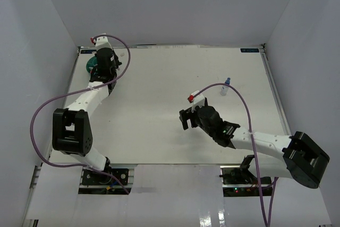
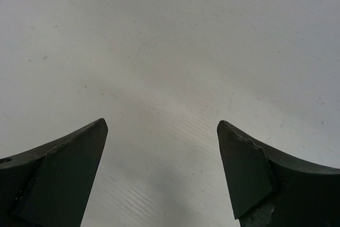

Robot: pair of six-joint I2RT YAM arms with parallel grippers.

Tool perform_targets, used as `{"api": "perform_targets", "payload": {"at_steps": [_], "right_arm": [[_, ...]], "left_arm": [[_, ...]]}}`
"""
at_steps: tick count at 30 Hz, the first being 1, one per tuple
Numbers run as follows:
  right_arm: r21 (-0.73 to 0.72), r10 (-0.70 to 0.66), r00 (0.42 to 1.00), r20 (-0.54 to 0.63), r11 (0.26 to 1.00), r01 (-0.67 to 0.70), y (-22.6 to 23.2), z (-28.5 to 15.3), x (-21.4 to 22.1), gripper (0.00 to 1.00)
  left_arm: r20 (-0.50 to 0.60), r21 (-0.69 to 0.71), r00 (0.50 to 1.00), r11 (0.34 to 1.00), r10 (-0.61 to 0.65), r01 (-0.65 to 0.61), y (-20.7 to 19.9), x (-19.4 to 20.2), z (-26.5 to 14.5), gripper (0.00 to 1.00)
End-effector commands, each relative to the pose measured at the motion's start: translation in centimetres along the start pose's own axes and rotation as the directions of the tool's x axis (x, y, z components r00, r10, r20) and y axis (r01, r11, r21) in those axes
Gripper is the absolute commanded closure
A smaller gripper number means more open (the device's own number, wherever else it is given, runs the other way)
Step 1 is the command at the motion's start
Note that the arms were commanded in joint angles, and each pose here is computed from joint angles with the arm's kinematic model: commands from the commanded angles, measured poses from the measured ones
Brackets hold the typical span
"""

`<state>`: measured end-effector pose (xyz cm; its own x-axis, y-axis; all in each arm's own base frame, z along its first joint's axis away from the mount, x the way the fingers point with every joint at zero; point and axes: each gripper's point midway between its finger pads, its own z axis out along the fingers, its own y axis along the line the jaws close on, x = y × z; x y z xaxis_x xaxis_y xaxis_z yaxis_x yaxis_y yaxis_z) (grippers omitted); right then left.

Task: Sort the stationery into containers
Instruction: Place the pen in the storage box.

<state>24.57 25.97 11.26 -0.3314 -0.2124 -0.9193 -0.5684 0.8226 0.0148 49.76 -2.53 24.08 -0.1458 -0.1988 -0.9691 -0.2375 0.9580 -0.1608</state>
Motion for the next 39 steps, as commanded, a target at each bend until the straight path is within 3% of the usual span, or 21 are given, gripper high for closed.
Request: {"api": "perform_targets", "payload": {"at_steps": [1, 16, 28, 39], "right_arm": [[0.036, -0.021, 0.999, 0.024, 0.999, 0.02, -0.9, 0.3, -0.4, 0.1], [0.029, -0.018, 1.0, -0.007, 0.999, 0.018, -1.0, 1.0, 0.9, 0.1], [0.046, -0.014, 1.0, -0.015, 0.999, 0.015, -1.4, 1.0, 1.4, 0.1], [0.052, 0.005, 1.0, 0.027, 0.999, -0.007, -1.7, 0.3, 0.2, 0.1]], "left_arm": [[0.122, -0.043, 0.992, 0.999, 0.008, -0.003, 1.6, -4.0, 1.4, 0.87], [0.118, -0.141, 0.993, 0.99, 0.029, -0.012, 6.5, -3.4, 4.5, 0.86], [0.084, -0.115, 0.996, 0.993, -0.009, 0.019, 6.4, -0.8, 5.9, 0.79], [0.067, -0.131, 0.998, 0.991, -0.009, 0.017, 6.8, -0.7, 5.1, 0.5]]}}
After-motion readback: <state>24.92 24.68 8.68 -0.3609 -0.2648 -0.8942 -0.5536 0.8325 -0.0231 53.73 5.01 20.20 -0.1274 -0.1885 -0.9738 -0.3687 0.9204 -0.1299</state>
